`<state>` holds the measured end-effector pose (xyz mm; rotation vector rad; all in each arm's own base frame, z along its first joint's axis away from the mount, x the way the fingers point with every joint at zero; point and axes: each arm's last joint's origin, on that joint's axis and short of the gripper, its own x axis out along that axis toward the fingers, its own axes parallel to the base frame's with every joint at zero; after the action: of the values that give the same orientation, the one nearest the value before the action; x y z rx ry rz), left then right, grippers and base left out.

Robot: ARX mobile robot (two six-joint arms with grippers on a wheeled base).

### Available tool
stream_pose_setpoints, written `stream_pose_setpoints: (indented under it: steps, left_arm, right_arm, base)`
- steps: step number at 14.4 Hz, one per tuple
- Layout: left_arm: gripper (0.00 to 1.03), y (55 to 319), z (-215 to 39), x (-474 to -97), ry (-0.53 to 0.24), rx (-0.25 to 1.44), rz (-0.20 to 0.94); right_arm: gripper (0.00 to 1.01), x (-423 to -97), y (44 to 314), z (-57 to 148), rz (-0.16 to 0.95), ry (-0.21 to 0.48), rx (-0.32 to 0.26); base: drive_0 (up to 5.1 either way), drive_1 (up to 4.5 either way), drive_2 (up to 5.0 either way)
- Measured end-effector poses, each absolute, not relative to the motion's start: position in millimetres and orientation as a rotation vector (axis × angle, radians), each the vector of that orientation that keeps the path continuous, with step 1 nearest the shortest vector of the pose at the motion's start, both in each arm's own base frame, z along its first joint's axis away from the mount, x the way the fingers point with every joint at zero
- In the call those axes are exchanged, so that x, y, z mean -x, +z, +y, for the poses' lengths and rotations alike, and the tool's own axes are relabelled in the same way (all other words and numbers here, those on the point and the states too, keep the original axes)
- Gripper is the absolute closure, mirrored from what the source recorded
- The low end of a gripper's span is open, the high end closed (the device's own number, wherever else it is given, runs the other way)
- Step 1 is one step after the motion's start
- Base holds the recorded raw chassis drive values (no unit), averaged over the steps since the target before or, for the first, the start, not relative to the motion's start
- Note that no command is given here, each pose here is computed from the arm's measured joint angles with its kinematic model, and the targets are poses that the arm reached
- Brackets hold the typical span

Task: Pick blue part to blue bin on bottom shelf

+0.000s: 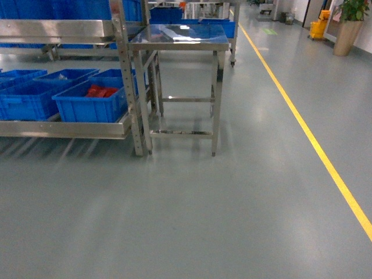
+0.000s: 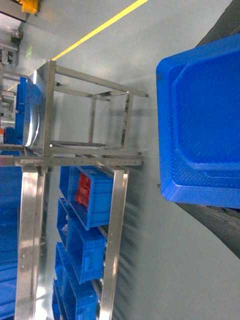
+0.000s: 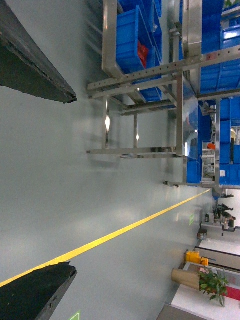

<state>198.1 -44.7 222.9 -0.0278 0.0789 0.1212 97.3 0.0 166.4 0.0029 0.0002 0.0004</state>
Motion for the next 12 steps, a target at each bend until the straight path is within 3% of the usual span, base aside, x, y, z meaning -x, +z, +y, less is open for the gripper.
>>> stream_pose_setpoints:
  steps: [12]
  left_arm:
    - [0.59, 223.5, -44.5, -198.0, 0.122, 0.029, 0.074]
  right_arm:
    - [0.03, -97.3, 166.4, 0.0, 0.001, 0.0, -0.002]
  base:
    - [0.0, 4.35, -4.3]
